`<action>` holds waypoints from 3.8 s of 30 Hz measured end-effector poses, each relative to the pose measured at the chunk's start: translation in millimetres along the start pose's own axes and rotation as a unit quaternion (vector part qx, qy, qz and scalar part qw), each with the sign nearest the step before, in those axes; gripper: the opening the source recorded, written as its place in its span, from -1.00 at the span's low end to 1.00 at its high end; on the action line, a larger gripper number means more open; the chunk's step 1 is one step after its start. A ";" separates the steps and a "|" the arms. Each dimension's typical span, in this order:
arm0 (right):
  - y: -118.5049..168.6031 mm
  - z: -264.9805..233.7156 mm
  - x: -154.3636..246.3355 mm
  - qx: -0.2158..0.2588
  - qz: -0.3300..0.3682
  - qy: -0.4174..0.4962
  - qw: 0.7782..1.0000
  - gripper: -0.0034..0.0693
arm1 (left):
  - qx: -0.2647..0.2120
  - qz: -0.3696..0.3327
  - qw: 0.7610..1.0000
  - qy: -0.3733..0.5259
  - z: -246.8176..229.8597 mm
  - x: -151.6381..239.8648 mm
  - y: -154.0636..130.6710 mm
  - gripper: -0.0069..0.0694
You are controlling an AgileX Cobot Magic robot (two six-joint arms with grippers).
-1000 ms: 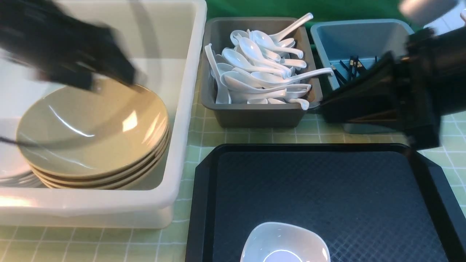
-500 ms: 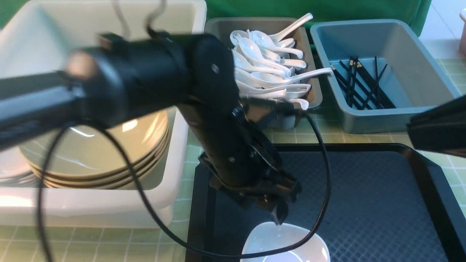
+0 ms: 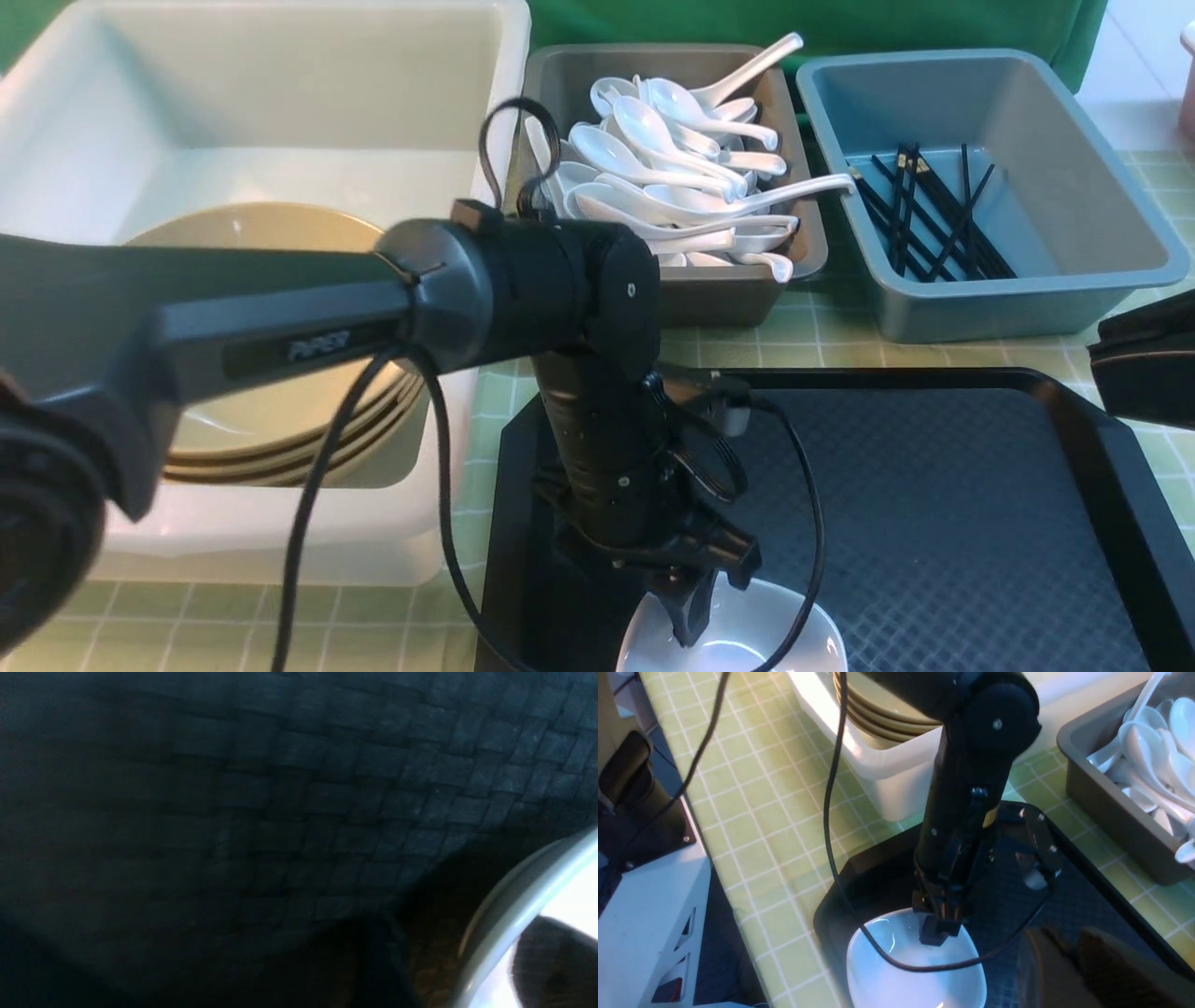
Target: On green table put chopsticks spoon bowls plates into blue grey white boxes.
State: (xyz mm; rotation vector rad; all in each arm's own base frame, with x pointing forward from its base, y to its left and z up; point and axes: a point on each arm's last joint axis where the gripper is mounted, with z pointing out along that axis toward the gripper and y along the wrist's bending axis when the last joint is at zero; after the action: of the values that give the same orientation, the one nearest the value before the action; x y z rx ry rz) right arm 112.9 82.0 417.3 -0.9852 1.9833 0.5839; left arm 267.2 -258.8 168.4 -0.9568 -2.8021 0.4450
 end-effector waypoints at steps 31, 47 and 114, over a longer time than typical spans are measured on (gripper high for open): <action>-28.5 61.7 -24.3 -0.124 0.001 -0.060 0.990 -0.57 | -0.004 -0.353 0.833 -0.427 -266.1 214.9 195.6 -0.78; -11.1 100.3 -29.5 -0.186 -0.038 -0.051 0.981 -0.85 | -0.079 -0.585 0.710 -0.384 -242.9 307.5 282.6 -0.78; -26.9 2.5 80.1 0.282 0.094 -0.101 0.950 -0.73 | -0.089 -0.137 0.907 -0.387 -247.4 221.9 27.4 -0.83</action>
State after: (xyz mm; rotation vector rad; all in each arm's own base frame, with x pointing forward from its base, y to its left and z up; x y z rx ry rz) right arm 107.7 33.8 348.0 -0.3726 1.9074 0.1811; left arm 165.8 -44.5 403.0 -0.4341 -3.6740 0.6511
